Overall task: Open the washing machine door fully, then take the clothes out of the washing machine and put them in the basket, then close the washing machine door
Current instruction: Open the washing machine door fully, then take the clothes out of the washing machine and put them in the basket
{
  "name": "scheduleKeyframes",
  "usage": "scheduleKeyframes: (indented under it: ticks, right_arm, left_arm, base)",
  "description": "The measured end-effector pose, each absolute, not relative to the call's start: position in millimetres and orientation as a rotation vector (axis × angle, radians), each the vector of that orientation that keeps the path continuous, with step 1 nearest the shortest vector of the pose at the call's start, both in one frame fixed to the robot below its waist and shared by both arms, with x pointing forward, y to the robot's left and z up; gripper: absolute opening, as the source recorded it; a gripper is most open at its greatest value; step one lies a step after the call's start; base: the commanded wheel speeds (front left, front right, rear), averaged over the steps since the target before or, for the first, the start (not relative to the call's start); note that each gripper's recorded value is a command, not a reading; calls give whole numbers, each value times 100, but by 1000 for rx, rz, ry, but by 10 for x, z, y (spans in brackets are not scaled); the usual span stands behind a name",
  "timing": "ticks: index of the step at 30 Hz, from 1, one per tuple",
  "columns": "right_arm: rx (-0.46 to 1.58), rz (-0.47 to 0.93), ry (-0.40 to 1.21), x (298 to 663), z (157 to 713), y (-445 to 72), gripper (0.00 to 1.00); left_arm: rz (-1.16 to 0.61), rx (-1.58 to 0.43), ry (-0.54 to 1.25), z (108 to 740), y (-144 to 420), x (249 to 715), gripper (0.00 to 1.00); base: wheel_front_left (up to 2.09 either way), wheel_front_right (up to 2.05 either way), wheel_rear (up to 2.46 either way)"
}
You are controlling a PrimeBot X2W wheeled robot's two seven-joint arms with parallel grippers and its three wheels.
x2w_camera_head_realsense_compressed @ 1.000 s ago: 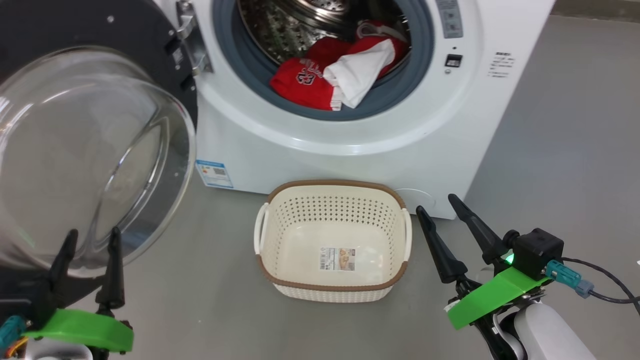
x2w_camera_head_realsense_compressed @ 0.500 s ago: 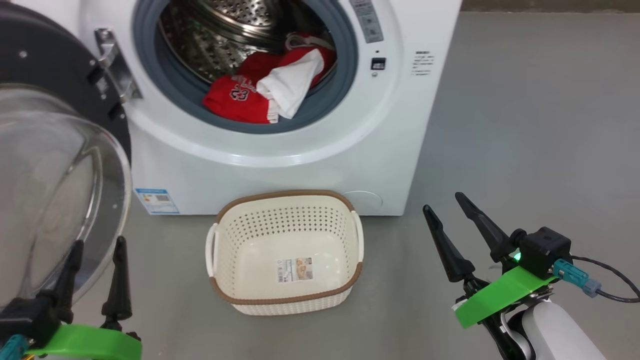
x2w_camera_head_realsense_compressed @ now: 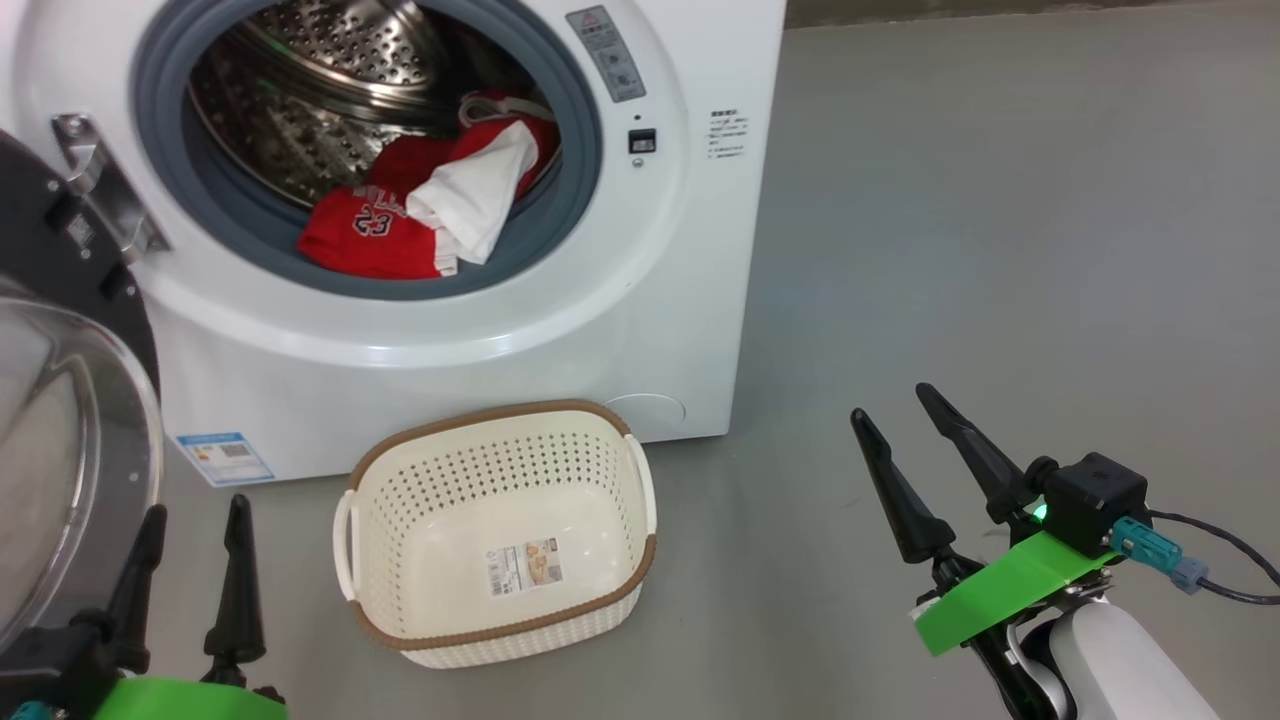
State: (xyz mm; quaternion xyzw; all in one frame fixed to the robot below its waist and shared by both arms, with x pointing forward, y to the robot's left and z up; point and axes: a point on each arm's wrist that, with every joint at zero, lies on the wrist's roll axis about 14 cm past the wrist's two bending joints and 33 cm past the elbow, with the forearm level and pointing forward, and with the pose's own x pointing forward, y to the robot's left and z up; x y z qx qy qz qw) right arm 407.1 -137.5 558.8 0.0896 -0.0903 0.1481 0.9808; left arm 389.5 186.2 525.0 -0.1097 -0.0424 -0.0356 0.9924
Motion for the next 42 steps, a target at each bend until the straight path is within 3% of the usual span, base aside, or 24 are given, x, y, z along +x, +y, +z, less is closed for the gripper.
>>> scheduleKeyframes:
  ticks: [14, 42]
  right_arm:
    - [162, 246, -205, 4043, 5652, -1587, 100]
    - [160, 262, -200, 4087, 5634, -1522, 100]
  left_arm:
    - [-95, -212, -94, 5240, 1779, 3894, 100]
    - [-88, -194, -102, 5218, 1852, 3872, 100]
  base:
    - [0, 0, 0]
    - [0, 0, 0]
